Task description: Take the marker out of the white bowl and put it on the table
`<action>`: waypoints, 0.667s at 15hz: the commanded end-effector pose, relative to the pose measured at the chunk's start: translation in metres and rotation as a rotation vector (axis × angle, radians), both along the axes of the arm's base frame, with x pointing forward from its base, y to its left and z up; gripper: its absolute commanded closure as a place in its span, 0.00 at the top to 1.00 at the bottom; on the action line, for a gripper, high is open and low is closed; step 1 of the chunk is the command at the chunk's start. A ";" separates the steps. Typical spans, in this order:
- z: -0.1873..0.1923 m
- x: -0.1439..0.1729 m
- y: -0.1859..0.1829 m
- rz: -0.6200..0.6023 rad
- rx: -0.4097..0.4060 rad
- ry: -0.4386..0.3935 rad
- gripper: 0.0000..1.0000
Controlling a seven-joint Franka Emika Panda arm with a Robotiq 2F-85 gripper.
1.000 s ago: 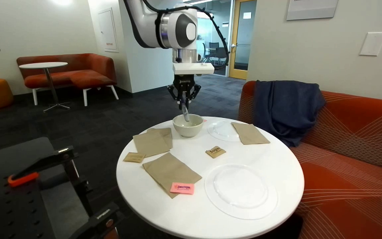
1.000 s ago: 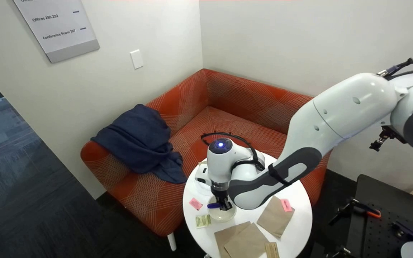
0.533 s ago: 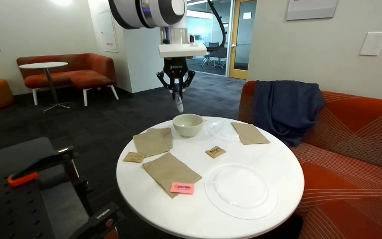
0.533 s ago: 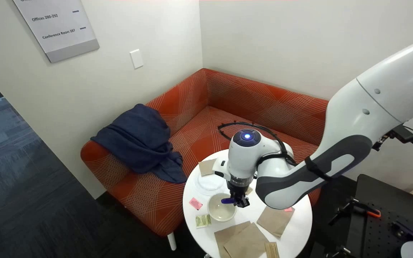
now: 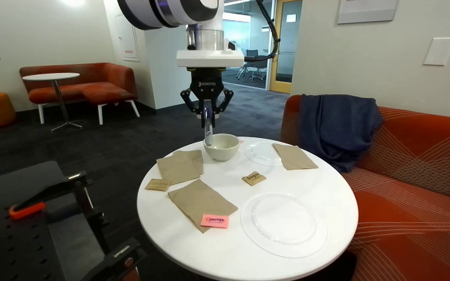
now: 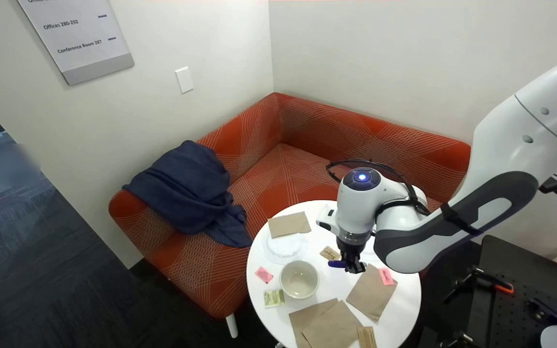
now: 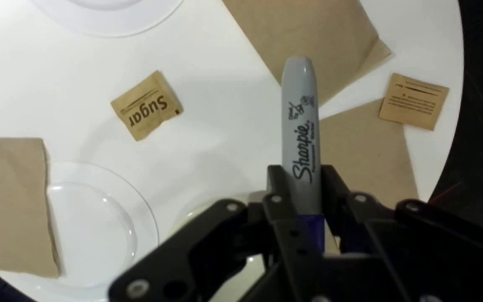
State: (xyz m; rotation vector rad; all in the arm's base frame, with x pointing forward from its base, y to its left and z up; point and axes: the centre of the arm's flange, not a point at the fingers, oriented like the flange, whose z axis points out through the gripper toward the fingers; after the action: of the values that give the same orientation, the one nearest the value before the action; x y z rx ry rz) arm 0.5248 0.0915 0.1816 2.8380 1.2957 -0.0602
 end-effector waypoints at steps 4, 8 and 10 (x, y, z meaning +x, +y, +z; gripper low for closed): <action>-0.028 0.010 -0.021 -0.134 -0.020 0.042 0.06; -0.052 0.017 -0.024 -0.166 -0.020 0.080 0.06; -0.064 0.021 -0.023 -0.171 -0.022 0.099 0.06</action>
State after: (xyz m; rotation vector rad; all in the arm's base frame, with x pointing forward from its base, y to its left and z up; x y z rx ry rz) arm 0.5304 0.0664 0.1316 2.9257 1.1101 -0.1728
